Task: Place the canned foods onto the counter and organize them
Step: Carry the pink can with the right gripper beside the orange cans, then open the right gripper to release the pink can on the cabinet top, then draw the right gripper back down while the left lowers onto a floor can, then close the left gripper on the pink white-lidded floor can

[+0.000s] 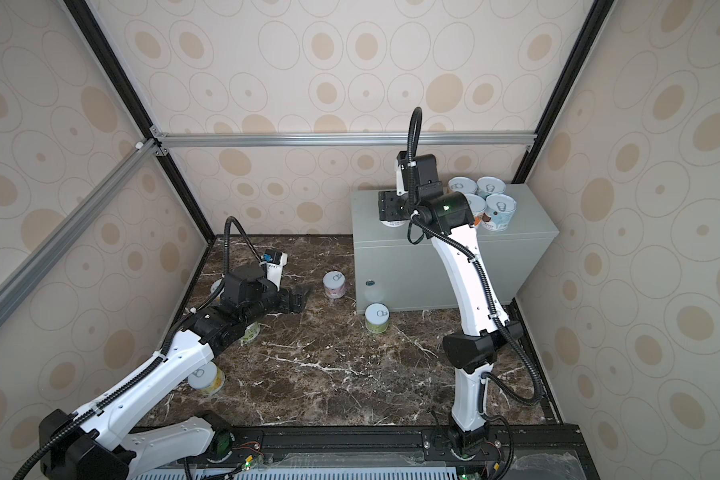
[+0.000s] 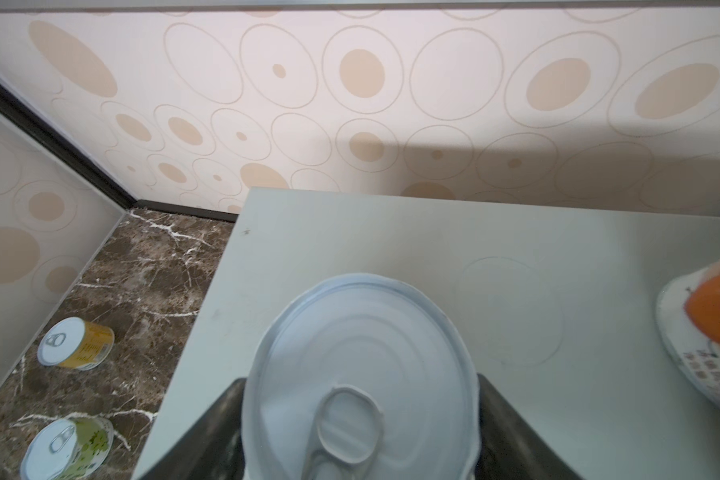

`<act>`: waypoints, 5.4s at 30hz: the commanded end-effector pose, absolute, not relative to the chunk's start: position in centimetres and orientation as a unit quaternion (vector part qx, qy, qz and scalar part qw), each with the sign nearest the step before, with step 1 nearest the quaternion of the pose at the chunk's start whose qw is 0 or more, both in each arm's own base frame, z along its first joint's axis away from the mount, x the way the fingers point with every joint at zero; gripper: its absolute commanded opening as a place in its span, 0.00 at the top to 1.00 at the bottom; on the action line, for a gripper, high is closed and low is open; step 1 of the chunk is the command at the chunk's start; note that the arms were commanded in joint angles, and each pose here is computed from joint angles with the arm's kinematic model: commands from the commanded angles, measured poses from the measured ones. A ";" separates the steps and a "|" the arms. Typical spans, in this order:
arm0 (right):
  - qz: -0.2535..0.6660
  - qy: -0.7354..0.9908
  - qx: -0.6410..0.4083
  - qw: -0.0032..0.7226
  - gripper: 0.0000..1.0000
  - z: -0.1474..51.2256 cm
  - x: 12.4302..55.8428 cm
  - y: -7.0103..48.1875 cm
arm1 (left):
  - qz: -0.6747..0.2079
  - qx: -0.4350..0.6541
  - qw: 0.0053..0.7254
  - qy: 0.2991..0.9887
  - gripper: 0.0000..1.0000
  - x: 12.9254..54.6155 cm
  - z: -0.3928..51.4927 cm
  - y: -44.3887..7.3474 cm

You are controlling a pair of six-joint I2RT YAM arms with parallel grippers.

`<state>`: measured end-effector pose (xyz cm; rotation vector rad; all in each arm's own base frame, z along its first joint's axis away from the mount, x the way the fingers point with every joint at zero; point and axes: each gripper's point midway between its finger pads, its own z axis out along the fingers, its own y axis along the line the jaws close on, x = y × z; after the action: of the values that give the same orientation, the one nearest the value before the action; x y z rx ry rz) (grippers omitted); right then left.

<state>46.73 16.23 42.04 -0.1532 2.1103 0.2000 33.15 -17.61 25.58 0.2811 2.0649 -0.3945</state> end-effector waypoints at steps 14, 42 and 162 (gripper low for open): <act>0.032 0.861 -0.023 0.507 0.35 42.1 50.4 10.3 | -0.178 0.122 0.481 0.850 0.01 33.7 25.0 -18.4; 0.032 0.860 0.005 0.510 0.30 41.8 52.0 7.2 | -0.189 0.128 0.465 0.855 0.01 34.0 24.0 -19.0; 0.263 0.799 -0.139 0.522 0.01 31.9 26.1 16.5 | -0.113 0.243 0.397 0.878 0.05 50.6 7.9 -25.7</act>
<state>25.90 16.27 32.15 -0.3261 1.9176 0.6353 49.47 -25.42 6.78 0.5780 2.2624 -0.2965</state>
